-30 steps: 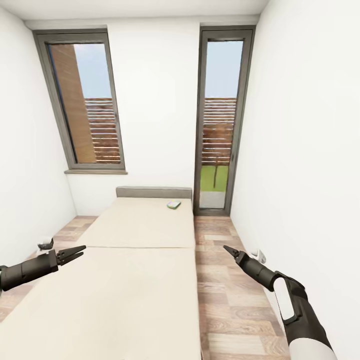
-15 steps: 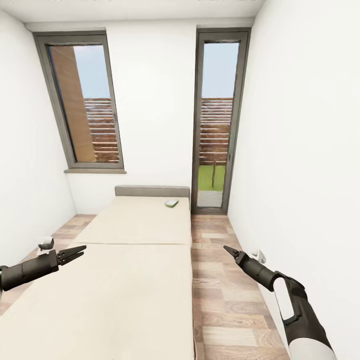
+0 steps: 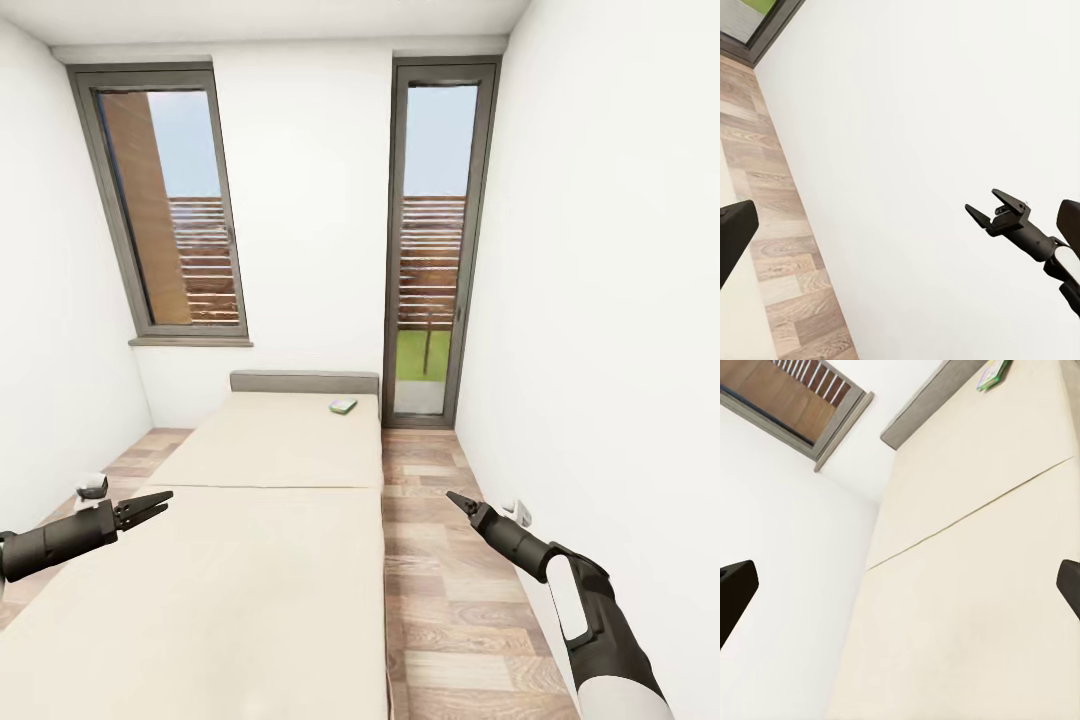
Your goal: Put all the toys in the child's room - the three board games (two on the bed and one on the table), the two jigsaw puzzles on the table, and the tennis ball on the table - inside the toy box on the table in the child's room.
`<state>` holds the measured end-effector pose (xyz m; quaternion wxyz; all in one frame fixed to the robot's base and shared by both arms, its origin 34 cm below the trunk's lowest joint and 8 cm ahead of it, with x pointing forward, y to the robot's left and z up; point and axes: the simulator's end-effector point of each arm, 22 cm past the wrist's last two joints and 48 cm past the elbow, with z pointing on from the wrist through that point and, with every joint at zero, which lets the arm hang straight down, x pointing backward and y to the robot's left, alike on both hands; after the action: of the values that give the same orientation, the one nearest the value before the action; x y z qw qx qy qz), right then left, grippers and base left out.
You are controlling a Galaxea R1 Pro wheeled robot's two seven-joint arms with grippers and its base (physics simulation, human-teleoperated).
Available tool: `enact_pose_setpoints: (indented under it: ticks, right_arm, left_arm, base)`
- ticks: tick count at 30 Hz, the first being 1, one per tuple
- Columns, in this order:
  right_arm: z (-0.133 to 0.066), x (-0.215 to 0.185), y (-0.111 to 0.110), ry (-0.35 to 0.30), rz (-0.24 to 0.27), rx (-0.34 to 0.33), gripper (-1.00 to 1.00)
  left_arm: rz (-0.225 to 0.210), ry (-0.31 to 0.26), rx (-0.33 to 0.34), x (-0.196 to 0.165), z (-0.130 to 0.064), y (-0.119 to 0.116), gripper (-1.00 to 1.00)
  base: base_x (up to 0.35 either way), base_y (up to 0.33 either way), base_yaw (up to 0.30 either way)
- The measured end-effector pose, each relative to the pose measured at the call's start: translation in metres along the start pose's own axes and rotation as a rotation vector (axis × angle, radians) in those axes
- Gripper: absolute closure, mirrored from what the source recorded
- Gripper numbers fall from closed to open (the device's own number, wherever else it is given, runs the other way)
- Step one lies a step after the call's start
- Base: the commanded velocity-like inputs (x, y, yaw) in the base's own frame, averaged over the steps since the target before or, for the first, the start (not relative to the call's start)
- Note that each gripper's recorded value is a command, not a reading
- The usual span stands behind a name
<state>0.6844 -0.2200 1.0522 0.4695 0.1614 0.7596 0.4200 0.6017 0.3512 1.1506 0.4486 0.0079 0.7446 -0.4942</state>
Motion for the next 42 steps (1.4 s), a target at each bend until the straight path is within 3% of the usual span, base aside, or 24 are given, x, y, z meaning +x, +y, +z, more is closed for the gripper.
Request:
enact_pose_setpoints:
  ticks: [14,27,42]
  right_arm:
    - [0.0,0.0,0.0,0.002,-0.003,0.002,-1.0]
    - [0.001,0.002,0.0,0.005,-0.004,0.006,-1.0]
    - [0.007,0.011,0.008,0.037,-0.033,-0.003,-1.0]
  left_arm:
    - [0.0,0.0,0.0,0.0,0.0,0.0,-1.0]
    - [0.0,0.001,0.0,0.0,0.0,0.0,-1.0]
    - [-0.004,0.0,0.007,0.002,0.003,-0.001,-1.0]
  base:
    - [0.054,-0.157,0.0]
    - [0.083,0.082,0.122]
    - [0.113,-0.064,0.009]
